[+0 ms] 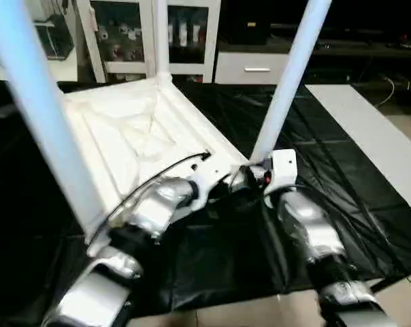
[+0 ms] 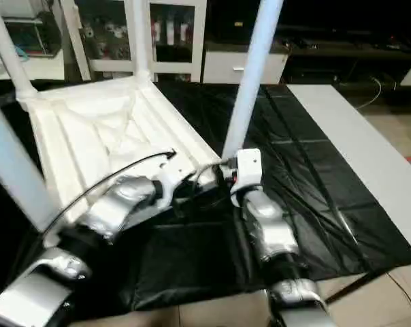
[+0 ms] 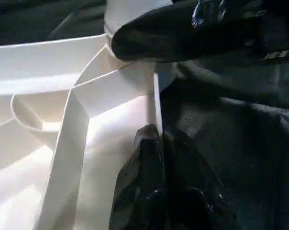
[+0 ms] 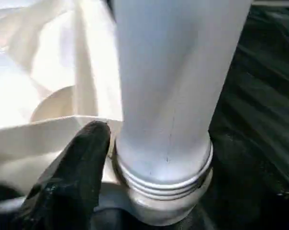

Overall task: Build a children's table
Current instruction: Rotate leg to tighten

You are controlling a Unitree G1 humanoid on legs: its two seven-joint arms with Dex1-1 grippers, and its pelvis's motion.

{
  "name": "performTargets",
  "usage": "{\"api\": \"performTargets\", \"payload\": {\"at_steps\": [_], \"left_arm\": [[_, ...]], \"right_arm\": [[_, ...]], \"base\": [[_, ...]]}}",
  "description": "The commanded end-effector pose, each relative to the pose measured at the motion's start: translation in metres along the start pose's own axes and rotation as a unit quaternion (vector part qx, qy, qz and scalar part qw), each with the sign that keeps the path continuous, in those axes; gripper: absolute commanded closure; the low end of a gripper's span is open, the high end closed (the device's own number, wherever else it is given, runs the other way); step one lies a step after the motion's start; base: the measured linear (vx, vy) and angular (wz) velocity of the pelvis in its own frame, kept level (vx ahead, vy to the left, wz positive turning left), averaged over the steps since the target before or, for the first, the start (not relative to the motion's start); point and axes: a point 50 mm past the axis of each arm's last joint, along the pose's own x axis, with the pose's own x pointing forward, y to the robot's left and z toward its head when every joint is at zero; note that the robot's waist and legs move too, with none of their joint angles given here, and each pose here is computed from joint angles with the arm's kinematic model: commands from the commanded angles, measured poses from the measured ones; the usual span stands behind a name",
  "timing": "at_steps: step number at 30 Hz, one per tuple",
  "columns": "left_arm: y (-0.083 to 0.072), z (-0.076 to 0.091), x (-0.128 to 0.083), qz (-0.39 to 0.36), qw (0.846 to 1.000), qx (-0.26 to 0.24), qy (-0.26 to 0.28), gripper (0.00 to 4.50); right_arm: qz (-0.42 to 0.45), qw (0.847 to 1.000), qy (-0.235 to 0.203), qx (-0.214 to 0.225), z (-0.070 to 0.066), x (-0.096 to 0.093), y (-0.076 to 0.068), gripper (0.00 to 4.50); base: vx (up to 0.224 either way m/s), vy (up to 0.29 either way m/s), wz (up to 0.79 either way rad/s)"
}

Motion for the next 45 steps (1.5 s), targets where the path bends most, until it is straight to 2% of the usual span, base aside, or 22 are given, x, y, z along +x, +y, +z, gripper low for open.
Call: {"api": "performTargets", "payload": {"at_steps": [1,3,5,8,9,10,11,14,18,27,28,30,32,36,37,41,45], "left_arm": [[-0.013,-0.016,-0.007,-0.081,0.997,0.009,0.006,4.5],[-0.016,-0.018,-0.012,-0.108,0.994,0.014,0.001,4.5],[-0.023,-0.025,-0.027,-0.179,0.983,0.038,-0.004,4.5],[-0.033,-0.031,-0.044,-0.258,0.965,0.043,0.0,4.5],[-0.033,-0.031,-0.044,-0.258,0.965,0.043,0.0,4.5],[-0.034,-0.032,-0.049,-0.28,0.959,0.046,0.007,4.5],[-0.034,-0.032,-0.049,-0.28,0.959,0.046,0.007,4.5],[-0.031,-0.035,-0.062,-0.304,0.951,0.059,0.03,4.5],[-0.025,-0.037,-0.063,-0.278,0.958,0.067,0.035,4.5],[-0.024,-0.036,-0.062,-0.273,0.959,0.067,0.035,4.5],[-0.024,-0.036,-0.062,-0.273,0.959,0.067,0.034,4.5],[-0.024,-0.035,-0.062,-0.273,0.959,0.068,0.033,4.5],[-0.024,-0.035,-0.062,-0.272,0.959,0.068,0.033,4.5],[-0.023,-0.036,-0.063,-0.269,0.96,0.066,0.033,4.5],[-0.023,-0.036,-0.063,-0.269,0.96,0.065,0.033,4.5],[-0.022,-0.037,-0.064,-0.267,0.961,0.063,0.033,4.5],[-0.022,-0.037,-0.065,-0.268,0.961,0.061,0.035,4.5]], "right_arm": [[0.109,0.993,-0.013,-0.04,0.014,-0.011,0.003,0.73],[0.146,0.987,-0.001,-0.06,0.012,-0.017,0.002,0.59],[0.224,0.969,0.029,-0.099,0.006,-0.037,-0.004,0.59],[0.302,0.946,0.057,-0.103,0.001,-0.06,-0.011,0.59],[0.302,0.946,0.057,-0.103,0.001,-0.06,-0.011,0.59],[0.34,0.929,0.076,-0.122,-0.003,-0.071,-0.011,0.59],[0.34,0.929,0.076,-0.122,-0.003,-0.071,-0.011,0.59],[0.396,0.903,0.11,-0.123,-0.007,-0.085,-0.011,0.59],[0.388,0.907,0.103,-0.128,-0.005,-0.085,-0.011,0.59],[0.401,0.902,0.107,-0.117,-0.008,-0.084,-0.011,0.59],[0.403,0.902,0.109,-0.114,-0.008,-0.084,-0.012,0.75],[0.405,0.901,0.111,-0.11,-0.009,-0.085,-0.012,0.75],[0.406,0.9,0.113,-0.11,-0.01,-0.086,-0.012,1.03],[0.411,0.897,0.12,-0.11,-0.014,-0.087,-0.011,1.21],[0.411,0.897,0.12,-0.109,-0.014,-0.087,-0.011,1.45],[0.41,0.899,0.114,-0.101,-0.014,-0.084,-0.009,1.71],[0.407,0.903,0.098,-0.093,-0.012,-0.081,-0.006,1.76]], "base": [[0.0,0.0,0.0],[0.0,0.0,0.0],[0.0,0.0,0.0],[0.0,0.0,0.0],[0.0,0.0,0.0],[0.0,0.0,0.0],[0.0,0.0,0.0],[0.0,0.0,0.0],[0.0,0.0,0.0],[0.0,0.0,0.0],[0.0,0.0,0.0],[0.0,0.0,0.0],[0.0,0.0,0.0],[0.0,0.0,0.0],[0.0,0.0,0.0],[0.0,0.0,0.0],[0.0,0.0,0.0]]}}
